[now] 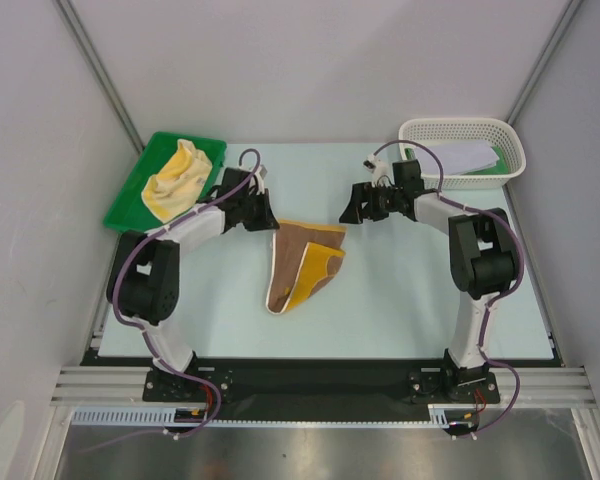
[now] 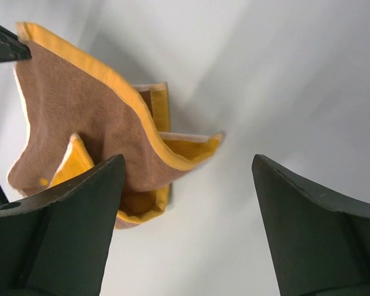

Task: Fold and stack the towels
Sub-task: Flatten out the crumpled towel

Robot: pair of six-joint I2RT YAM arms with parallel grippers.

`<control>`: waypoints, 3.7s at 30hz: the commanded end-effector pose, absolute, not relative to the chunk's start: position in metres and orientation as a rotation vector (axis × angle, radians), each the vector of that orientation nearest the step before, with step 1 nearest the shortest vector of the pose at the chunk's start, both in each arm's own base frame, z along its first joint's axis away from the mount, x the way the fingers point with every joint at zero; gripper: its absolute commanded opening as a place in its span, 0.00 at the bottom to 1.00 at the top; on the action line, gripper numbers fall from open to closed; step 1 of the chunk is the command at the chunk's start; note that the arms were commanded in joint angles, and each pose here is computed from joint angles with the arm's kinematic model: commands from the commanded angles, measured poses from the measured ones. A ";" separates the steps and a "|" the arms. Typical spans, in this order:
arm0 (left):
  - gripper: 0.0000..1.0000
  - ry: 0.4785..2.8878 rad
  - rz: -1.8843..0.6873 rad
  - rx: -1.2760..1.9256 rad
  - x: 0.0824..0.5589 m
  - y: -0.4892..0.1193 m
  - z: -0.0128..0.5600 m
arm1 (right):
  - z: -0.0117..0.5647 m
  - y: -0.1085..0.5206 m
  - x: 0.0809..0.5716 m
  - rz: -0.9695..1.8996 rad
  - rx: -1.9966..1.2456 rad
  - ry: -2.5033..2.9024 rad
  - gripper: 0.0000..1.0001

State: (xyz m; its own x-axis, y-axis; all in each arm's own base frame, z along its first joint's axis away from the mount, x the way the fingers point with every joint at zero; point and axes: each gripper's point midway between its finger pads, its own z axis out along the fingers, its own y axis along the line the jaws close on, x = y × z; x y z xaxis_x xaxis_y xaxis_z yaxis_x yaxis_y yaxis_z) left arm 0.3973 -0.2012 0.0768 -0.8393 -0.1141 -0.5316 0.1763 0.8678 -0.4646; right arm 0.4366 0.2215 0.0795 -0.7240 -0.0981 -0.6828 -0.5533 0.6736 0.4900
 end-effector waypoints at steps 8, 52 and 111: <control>0.00 2.370 -0.360 0.039 0.421 -0.148 0.149 | 0.104 0.254 0.467 1.163 -0.614 2.043 0.86; 0.00 2.413 -0.326 -0.011 0.434 -0.133 0.129 | 0.054 0.300 0.470 1.411 -0.545 2.024 0.46; 0.00 1.767 -0.821 0.214 0.437 -0.212 0.329 | 0.354 0.175 0.430 0.449 -0.483 1.607 0.00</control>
State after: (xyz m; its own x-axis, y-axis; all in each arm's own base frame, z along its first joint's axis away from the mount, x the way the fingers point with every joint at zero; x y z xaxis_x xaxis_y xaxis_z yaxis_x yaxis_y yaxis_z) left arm 0.3858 -0.2117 0.3445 -0.4187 -0.2498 -0.8731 0.5040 0.7358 -0.4523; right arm 0.3959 0.1705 0.3279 -0.2187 -0.0588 -0.9740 -0.4953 0.8667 0.0589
